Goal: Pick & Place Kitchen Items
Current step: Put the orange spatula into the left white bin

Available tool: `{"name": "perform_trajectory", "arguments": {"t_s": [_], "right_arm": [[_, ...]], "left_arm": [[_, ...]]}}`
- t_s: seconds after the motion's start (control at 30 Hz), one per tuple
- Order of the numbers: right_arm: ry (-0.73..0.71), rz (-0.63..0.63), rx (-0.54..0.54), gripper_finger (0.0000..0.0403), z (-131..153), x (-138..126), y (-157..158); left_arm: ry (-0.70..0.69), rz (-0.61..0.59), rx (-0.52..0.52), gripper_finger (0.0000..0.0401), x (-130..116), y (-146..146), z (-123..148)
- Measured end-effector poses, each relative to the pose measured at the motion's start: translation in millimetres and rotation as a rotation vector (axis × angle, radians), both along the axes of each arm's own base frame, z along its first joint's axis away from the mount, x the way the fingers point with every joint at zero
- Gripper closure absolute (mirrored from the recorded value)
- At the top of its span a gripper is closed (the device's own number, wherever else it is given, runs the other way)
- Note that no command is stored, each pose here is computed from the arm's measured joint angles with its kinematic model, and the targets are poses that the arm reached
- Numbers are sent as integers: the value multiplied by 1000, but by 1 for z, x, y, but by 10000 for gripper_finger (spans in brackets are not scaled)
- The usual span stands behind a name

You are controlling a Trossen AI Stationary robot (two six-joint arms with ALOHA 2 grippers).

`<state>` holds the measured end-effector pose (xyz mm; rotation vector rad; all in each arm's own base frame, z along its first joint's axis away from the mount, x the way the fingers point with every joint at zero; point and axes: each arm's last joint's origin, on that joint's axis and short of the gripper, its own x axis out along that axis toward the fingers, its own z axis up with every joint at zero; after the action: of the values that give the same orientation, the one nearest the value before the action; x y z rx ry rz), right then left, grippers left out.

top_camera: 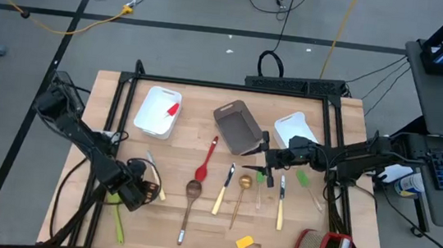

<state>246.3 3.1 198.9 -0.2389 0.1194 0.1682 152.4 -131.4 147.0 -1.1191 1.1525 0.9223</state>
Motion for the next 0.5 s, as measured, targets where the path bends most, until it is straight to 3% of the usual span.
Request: {"name": "perform_trajectory", "arguments": {"t_s": [0.27, 0.5], "right_arm": [[0, 0, 0, 238, 0, 0, 0], [9, 0, 1, 238, -1, 0, 0]], "left_arm": [[5, -77, -16, 151, 5, 4, 0], [-1, -164, 3, 143, 12, -2, -9]]}}
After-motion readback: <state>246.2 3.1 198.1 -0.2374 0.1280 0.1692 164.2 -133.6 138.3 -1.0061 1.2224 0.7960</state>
